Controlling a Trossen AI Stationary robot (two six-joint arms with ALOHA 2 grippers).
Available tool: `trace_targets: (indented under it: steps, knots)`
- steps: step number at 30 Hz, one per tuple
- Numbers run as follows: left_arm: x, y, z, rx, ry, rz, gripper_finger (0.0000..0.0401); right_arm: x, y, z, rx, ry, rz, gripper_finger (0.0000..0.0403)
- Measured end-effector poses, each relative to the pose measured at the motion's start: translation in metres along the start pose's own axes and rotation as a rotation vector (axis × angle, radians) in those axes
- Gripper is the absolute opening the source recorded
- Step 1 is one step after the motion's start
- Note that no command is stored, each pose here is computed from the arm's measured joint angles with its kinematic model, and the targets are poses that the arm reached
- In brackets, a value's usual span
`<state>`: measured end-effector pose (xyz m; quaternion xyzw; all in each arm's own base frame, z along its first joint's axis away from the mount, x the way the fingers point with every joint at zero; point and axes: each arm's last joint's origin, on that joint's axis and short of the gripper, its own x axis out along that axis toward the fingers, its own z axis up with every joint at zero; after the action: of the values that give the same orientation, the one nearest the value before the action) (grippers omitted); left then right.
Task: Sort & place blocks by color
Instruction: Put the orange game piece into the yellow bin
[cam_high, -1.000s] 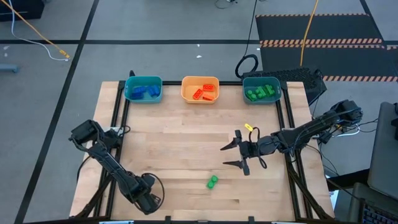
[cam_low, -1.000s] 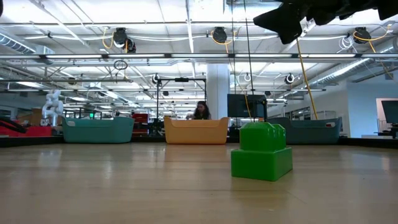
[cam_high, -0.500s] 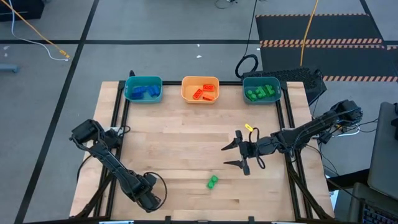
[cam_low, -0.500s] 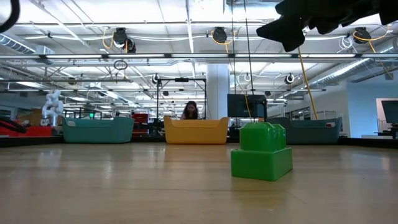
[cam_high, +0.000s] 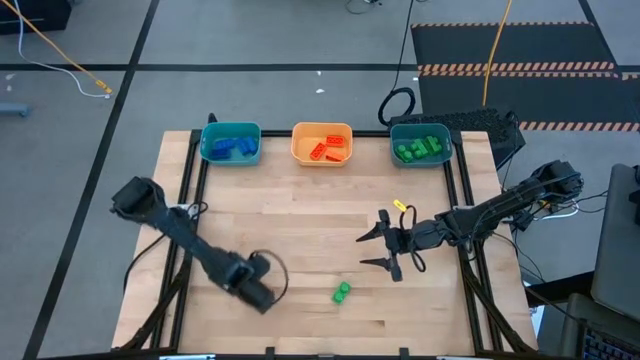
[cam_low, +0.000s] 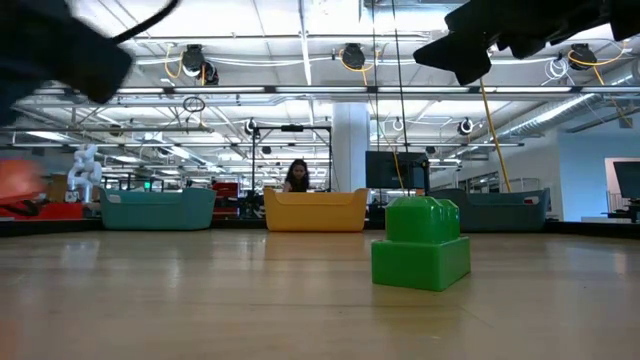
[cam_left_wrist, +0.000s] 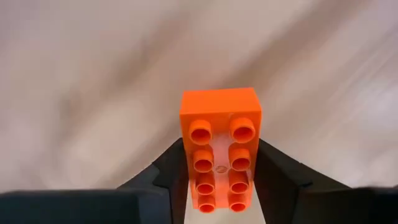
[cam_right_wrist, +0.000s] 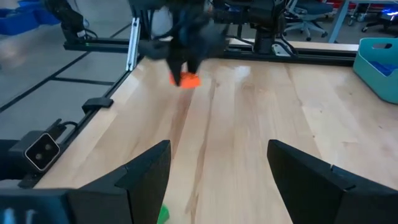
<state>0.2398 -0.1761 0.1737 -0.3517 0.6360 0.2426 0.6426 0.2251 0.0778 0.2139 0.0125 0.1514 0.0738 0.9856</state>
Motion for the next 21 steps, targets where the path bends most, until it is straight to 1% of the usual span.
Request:
trace_targets:
  steps: [5,7,9,14,17,21]
  knots:
    - [-0.03,0.008,0.034,0.07,-0.221,-0.068,0.0139,0.0,0.0,-0.001,-0.022,0.008,-0.002,0.0263]
    - [-0.039,0.011,0.047,0.105,-0.289,-0.078,0.0139,0.0,0.0,-0.001,-0.025,0.008,-0.005,0.0263]
    - [-0.044,0.012,0.061,0.146,-0.337,-0.097,0.0139,0.0,-0.001,-0.001,-0.03,0.004,-0.036,0.0263]
    - [-0.052,0.021,0.1,0.225,-0.413,-0.096,0.0139,0.0,-0.003,0.0,-0.049,-0.002,-0.102,0.0263]
    - [-0.055,0.037,0.129,0.223,-0.424,-0.046,0.0139,0.0,-0.005,0.001,-0.047,-0.01,-0.11,0.0263]
    - [-0.068,0.06,0.169,0.226,-0.44,-0.021,0.0139,0.001,-0.009,0.001,-0.041,-0.016,-0.124,0.0263]
